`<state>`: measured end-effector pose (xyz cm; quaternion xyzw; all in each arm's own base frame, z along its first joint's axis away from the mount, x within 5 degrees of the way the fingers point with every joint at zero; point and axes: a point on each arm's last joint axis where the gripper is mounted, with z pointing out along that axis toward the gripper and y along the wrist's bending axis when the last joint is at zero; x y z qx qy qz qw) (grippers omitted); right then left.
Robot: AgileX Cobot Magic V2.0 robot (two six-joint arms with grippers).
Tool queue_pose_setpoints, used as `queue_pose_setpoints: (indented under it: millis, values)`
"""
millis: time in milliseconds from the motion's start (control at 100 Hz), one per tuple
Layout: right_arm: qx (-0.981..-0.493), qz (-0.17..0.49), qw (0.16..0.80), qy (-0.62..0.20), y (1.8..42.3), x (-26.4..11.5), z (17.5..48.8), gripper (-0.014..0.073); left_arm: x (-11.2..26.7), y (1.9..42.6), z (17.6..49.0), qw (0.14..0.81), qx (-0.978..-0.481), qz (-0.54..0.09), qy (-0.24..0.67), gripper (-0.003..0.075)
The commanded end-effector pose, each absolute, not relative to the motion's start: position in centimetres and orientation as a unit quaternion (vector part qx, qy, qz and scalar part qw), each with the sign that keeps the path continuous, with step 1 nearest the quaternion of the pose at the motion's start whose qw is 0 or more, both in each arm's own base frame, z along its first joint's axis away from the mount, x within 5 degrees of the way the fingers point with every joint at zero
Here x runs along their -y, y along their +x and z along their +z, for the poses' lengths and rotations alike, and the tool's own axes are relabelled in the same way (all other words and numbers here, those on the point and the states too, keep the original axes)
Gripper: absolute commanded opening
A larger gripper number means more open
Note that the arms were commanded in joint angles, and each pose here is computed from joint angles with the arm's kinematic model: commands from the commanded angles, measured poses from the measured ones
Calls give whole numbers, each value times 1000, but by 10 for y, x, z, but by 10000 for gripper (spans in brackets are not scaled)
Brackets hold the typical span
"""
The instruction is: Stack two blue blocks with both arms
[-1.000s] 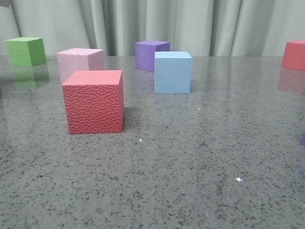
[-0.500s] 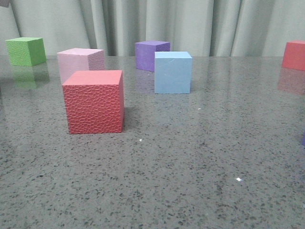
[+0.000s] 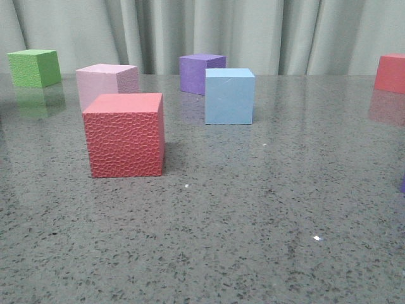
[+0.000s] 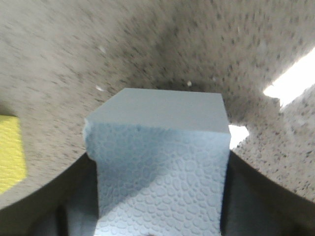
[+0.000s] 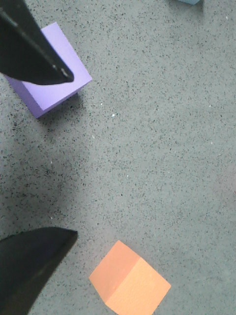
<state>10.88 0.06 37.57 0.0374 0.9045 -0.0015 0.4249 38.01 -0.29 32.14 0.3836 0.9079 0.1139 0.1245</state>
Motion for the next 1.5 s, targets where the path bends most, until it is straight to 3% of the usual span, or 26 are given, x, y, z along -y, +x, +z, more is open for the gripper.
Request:
queue_pose_setpoints:
  millis: [0, 250, 500, 950, 1490]
  values:
    - [-885, -4, 464, 32, 111, 0, 388, 590, 5, 361, 371, 185, -903, 116, 371, 231]
    - [-885, -4, 464, 32, 111, 0, 388, 590, 11, 343, 423, 275, -885, 110, 360, 231]
    - [-885, -4, 464, 32, 111, 0, 388, 590, 27, 339, 445, 326, -869, 71, 367, 231]
    - [-885, 0, 464, 33, 111, -1, 388, 590, 107, 337, 456, 397, -780, 66, 480, 232]
    - [-887, 2, 460, 33, 110, -1, 387, 590, 198, 362, 448, 423, -704, 42, 569, 233]
